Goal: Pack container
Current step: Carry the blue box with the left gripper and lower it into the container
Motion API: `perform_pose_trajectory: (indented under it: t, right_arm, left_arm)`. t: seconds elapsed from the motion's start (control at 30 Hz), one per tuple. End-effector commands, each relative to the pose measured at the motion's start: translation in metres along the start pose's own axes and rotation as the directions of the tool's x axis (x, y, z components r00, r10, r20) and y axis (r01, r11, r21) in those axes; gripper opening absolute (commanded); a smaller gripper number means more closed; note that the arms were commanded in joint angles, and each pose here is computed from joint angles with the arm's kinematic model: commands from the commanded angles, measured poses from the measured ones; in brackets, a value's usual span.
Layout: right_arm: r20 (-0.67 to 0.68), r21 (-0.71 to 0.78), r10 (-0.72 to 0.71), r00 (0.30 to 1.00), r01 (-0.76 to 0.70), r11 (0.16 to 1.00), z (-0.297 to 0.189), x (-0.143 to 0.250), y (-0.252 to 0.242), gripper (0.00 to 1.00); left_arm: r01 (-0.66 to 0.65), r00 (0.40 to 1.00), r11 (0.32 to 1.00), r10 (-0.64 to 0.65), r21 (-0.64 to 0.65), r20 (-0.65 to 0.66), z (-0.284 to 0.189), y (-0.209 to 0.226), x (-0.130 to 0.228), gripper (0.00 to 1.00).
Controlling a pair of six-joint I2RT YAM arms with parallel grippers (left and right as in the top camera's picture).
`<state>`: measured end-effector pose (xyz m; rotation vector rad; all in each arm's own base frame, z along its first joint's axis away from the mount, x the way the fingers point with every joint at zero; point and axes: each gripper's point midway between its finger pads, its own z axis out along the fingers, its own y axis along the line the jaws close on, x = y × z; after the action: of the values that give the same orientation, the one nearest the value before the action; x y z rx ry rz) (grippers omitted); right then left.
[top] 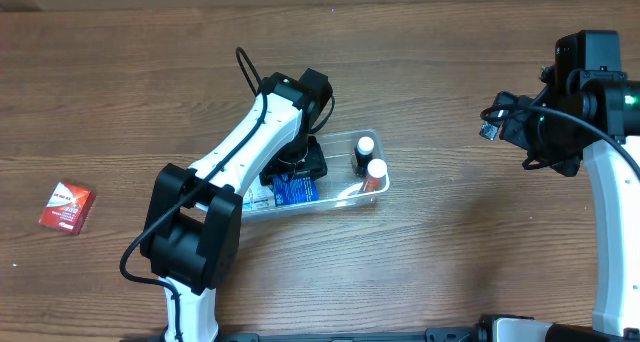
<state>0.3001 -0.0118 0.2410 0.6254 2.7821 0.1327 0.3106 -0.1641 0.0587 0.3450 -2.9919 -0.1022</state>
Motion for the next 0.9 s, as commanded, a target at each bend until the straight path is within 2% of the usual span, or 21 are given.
perform_pose_trajectory:
  t: [0.0,0.13,0.23,0.3,0.33,0.37,0.43,0.5,0.73,0.83,0.87]
  right_arm:
    - [0.004,0.006,-0.001,1.0,0.001,1.0,0.0002,-0.0017,-0.0016,1.0]
    - [0.004,0.006,-0.001,1.0,0.001,1.0,0.0002,-0.0016,-0.0016,1.0]
    - [0.004,0.006,-0.001,1.0,0.001,1.0,0.0002,-0.0015,-0.0017,1.0]
    - [0.004,0.006,-0.001,1.0,0.001,1.0,0.0002,-0.0015,-0.0017,1.0]
    - [0.004,0.006,-0.001,1.0,0.001,1.0,0.0002,-0.0016,-0.0016,1.0]
    - [0.004,0.006,-0.001,1.0,0.001,1.0,0.0002,-0.0016,-0.0016,1.0]
    - [0.004,0.006,-0.001,1.0,0.001,1.0,0.0002,-0.0016,-0.0016,1.0]
    - [0.004,0.006,-0.001,1.0,0.001,1.0,0.0002,-0.0016,-0.0016,1.0]
    - [0.004,0.006,-0.001,1.0,0.001,1.0,0.0002,-0.0016,-0.0016,1.0]
    - [0.004,0.006,-0.001,1.0,0.001,1.0,0.0002,-0.0015,-0.0017,1.0]
    - [0.004,0.006,-0.001,1.0,0.001,1.0,0.0002,-0.0015,-0.0017,1.0]
  left_arm:
    - [-0.034,0.999,0.999,0.034,0.0,-0.003,0.0011,-0.0031,0.0025,0.04]
    - [-0.04,0.999,0.999,0.04,0.001,-0.002,0.001,-0.003,0.002,0.05]
    - [-0.051,0.999,0.999,0.051,0.003,0.0,0.001,-0.0032,0.0015,0.1]
    - [-0.06,0.998,0.998,0.06,0.003,-0.001,0.001,-0.0033,0.0015,0.18]
    - [-0.065,0.998,0.998,0.065,0.002,-0.001,0.001,-0.0031,0.0016,0.41]
    - [-0.065,0.998,0.998,0.065,0.002,-0.002,0.001,-0.0031,0.0019,0.46]
    - [-0.065,0.998,0.998,0.065,0.002,-0.001,0.001,-0.0031,0.0017,0.5]
    - [-0.065,0.998,0.998,0.065,0.002,-0.001,0.001,-0.0031,0.0017,0.6]
    - [-0.065,0.998,0.998,0.065,0.001,-0.003,0.001,-0.0028,0.0021,0.63]
    - [-0.065,0.998,0.998,0.065,0.0,-0.004,0.001,-0.0025,0.0024,0.71]
    - [-0.066,0.998,0.998,0.066,0.0,-0.005,0.001,-0.0025,0.0026,0.77]
